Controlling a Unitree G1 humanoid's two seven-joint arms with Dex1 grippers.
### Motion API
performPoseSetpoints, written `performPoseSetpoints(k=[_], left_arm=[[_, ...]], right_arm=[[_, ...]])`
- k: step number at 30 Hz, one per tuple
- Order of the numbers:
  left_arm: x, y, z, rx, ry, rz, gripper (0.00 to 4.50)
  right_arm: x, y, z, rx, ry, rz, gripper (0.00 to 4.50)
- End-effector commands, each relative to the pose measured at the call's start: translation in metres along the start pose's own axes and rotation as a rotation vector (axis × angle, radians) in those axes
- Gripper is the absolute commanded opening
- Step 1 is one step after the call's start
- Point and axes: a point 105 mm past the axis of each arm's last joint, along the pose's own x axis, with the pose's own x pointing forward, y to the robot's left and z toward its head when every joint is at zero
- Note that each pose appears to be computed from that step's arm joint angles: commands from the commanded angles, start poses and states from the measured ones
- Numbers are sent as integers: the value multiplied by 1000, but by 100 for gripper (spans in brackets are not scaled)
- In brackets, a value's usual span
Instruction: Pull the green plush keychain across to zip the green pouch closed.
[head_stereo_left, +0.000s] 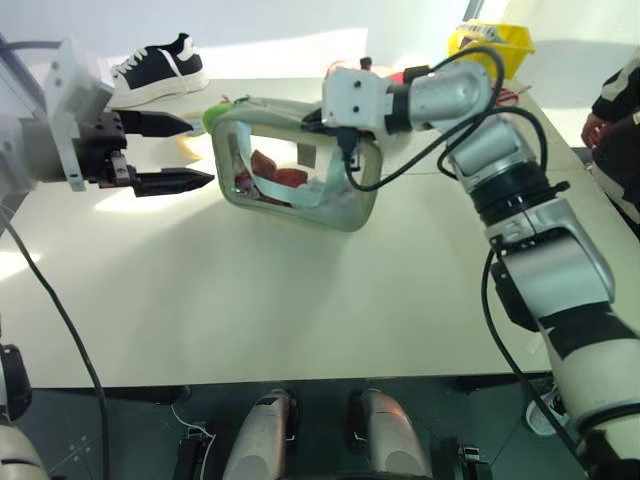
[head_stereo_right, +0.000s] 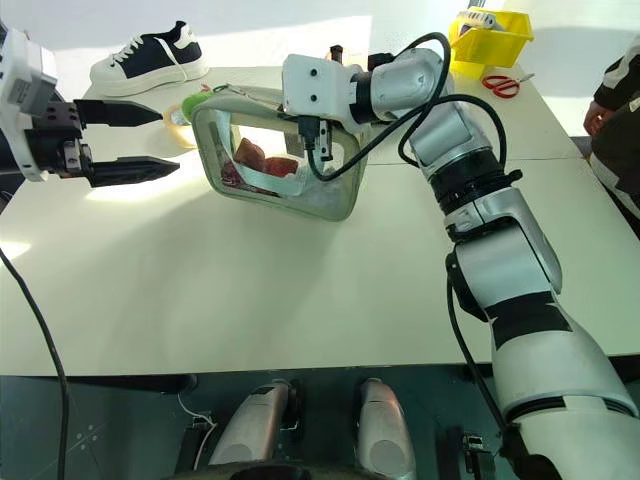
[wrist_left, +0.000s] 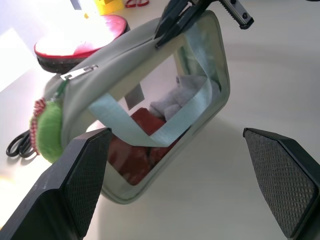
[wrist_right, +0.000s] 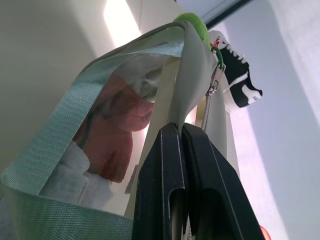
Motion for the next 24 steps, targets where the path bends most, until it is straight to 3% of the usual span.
performPoseSetpoints(k=[1, 4, 9, 14, 17, 21, 24], left_arm=[[-6, 3, 12, 50, -22, 24, 450], [-5, 3, 12, 47, -22, 21, 450], [0, 2, 12, 46, -28, 9, 450], [2, 2, 11, 40, -30, -4, 450], [3, 4, 12, 34, -34, -6, 450], [0, 8, 9, 23, -29, 11, 450], [-7, 15, 2, 2, -19, 56, 450]], right_arm=[[-11, 8, -3, -39, -28, 26, 5], [-16, 15, -2, -29, -62, 66, 5], [-25, 23, -16, -33, -7, 118, 5], [-27, 22, -23, 70, 2, 86, 5], [-31, 14, -19, 147, -19, 37, 90], [-51, 0, -11, 240, -12, -21, 290], [-74, 1, -5, 307, -8, -47, 290]])
